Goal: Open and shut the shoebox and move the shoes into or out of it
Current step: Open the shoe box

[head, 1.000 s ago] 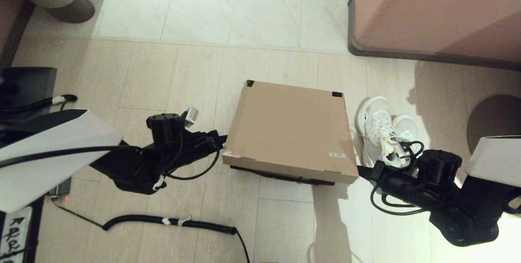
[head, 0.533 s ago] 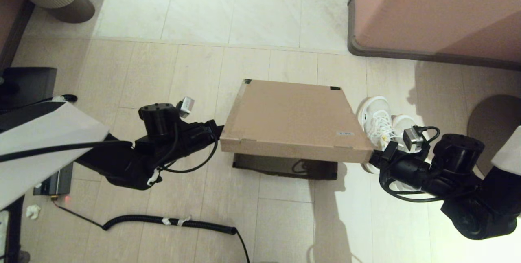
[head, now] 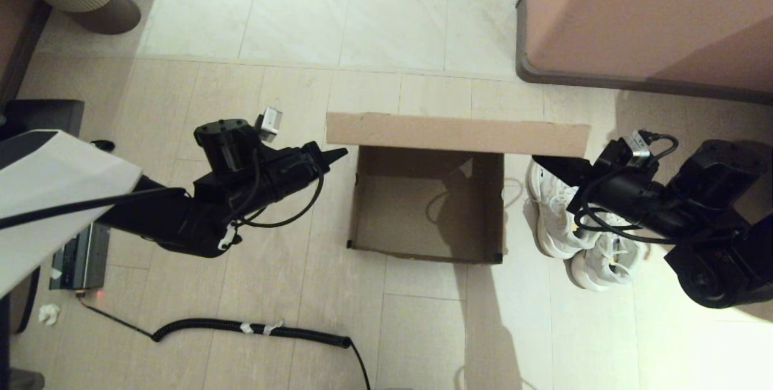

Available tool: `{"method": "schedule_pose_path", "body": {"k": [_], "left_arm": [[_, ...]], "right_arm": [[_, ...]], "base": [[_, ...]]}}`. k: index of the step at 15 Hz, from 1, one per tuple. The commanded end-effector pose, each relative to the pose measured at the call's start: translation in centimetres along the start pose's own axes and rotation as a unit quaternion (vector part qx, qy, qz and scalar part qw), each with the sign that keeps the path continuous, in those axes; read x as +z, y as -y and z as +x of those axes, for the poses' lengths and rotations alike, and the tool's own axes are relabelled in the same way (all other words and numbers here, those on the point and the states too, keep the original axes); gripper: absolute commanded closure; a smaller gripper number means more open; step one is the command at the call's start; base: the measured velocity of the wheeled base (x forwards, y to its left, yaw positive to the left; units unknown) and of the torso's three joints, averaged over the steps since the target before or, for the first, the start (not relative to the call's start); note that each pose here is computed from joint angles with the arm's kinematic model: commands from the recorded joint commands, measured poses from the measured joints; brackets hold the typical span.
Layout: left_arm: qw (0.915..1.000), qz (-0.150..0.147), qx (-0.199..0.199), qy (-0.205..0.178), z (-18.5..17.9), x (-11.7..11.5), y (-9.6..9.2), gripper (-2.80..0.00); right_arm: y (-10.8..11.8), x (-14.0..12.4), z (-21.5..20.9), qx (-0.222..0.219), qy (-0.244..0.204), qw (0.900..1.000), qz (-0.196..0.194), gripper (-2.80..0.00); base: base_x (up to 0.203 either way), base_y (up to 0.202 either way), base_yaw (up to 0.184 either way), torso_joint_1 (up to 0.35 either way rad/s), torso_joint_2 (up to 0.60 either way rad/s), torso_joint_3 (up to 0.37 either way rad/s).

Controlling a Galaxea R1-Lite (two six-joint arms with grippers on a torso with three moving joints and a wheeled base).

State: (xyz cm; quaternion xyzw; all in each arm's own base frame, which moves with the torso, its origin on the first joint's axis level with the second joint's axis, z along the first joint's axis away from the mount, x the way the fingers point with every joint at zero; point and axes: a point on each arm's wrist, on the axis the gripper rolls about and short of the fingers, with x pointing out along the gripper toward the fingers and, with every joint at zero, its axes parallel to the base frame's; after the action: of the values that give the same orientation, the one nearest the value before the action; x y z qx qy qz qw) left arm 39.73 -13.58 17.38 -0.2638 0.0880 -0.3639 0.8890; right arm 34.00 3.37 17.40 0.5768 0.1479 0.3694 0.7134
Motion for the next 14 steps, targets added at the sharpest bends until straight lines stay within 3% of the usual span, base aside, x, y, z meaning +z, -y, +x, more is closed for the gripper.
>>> {"method": "schedule_pose_path", "body": {"k": [1, 9, 14], "left_arm": [[0.9999, 0.003, -0.01, 0.007, 0.3, 0.4, 0.5, 0.0], [0.9999, -0.005, 0.015, 0.003, 0.4, -1.3, 1.3, 0.0], [0.9997, -0.007, 0.019, -0.01, 0.3, -2.3, 1.4, 0.0]], "right_arm": [[-0.8, 1.1, 1.0, 0.026, 0.002, 1.0, -0.015, 0.0], [4.6, 7.6, 6.0, 0.058, 0.029, 0.996, -0.067, 0.0], [5.0, 12.4, 6.4, 0.054, 0.06, 0.993, -0.085, 0.0]], "base": [[0.0, 0.0, 0.0, 0.0, 0.0, 0.0], [0.0, 0.0, 0.0, 0.0, 0.0, 0.0], [0.0, 0.0, 0.0, 0.0, 0.0, 0.0]]}}
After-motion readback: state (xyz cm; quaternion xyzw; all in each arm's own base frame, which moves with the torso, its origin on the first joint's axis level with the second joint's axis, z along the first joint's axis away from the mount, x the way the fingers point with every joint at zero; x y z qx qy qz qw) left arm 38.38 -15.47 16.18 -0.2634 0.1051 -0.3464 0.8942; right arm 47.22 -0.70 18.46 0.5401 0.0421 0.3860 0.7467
